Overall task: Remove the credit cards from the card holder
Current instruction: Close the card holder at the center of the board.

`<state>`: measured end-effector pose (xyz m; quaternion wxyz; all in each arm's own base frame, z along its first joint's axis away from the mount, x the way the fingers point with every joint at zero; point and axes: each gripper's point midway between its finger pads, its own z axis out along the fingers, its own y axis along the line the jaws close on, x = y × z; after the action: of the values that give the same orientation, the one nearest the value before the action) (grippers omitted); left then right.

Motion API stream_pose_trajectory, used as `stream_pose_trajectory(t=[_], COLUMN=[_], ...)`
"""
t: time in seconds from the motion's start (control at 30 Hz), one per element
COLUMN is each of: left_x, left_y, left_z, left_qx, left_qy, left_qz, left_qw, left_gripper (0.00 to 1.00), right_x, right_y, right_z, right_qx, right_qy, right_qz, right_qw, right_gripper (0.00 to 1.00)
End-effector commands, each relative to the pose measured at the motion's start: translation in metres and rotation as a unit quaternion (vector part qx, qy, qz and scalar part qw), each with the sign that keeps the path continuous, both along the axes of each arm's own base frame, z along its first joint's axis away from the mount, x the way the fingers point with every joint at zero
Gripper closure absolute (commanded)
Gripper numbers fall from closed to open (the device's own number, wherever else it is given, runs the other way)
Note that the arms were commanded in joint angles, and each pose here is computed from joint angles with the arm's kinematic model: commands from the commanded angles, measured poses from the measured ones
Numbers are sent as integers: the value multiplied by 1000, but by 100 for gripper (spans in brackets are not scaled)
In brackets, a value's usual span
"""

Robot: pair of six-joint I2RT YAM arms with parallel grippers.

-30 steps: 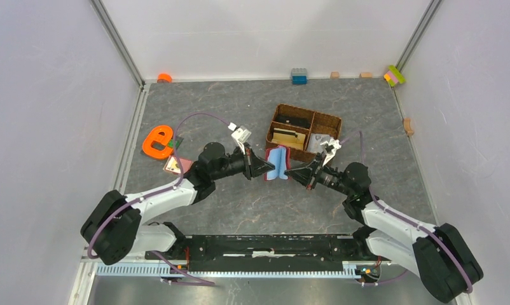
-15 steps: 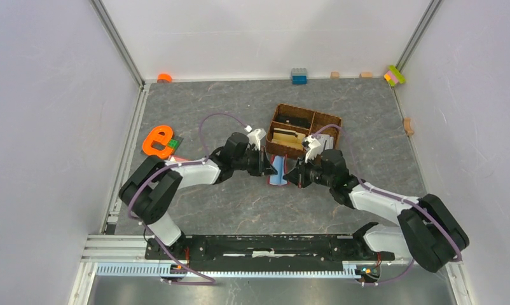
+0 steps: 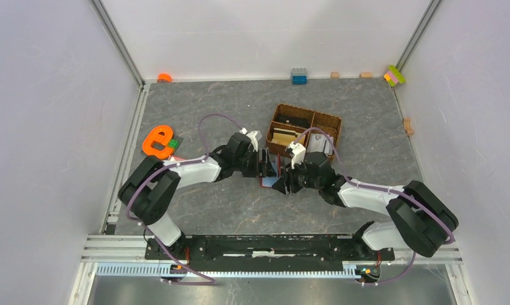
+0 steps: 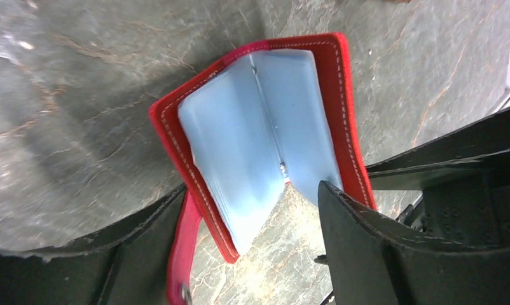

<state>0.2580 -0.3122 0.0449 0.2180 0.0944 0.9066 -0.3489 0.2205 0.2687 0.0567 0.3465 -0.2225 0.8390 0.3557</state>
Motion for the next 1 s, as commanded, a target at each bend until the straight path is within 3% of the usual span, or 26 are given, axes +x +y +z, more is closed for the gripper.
stream_pose_trajectory(t=[0.0,0.13,0.27,0.33,0.53,0.63,0.8,0.97], left_x=[22,34,34,32,23,18,16,21], left_y=[24,58,63,55,25,12,-8,0], left_z=[32,49,67,71,64,64,44,5], left_qx=[-7,-42,-62,-85,-115,-123,-116,-63], left_qy=[-50,-70,-107,-113,-83,-82,-56,12], left_qz=[64,132,136,114,39,6,-28,5], left_qw=[997,988,983,983,989,989,991,998], left_gripper=[21,13,15,22,63,78,88,89], right_x=[9,7,10,12,12,12,11,24], right_y=[22,34,43,44,47,47,47,32], right_z=[34,43,32,21,4,2,9,18], right_qx=[38,53,40,27,17,13,24,4], right_qy=[-71,-95,-85,-67,-38,-33,-42,-82], right_qz=[29,50,59,56,54,53,55,11], right_qw=[996,993,994,996,998,998,997,997], right_gripper=[46,42,42,42,46,51,71,88])
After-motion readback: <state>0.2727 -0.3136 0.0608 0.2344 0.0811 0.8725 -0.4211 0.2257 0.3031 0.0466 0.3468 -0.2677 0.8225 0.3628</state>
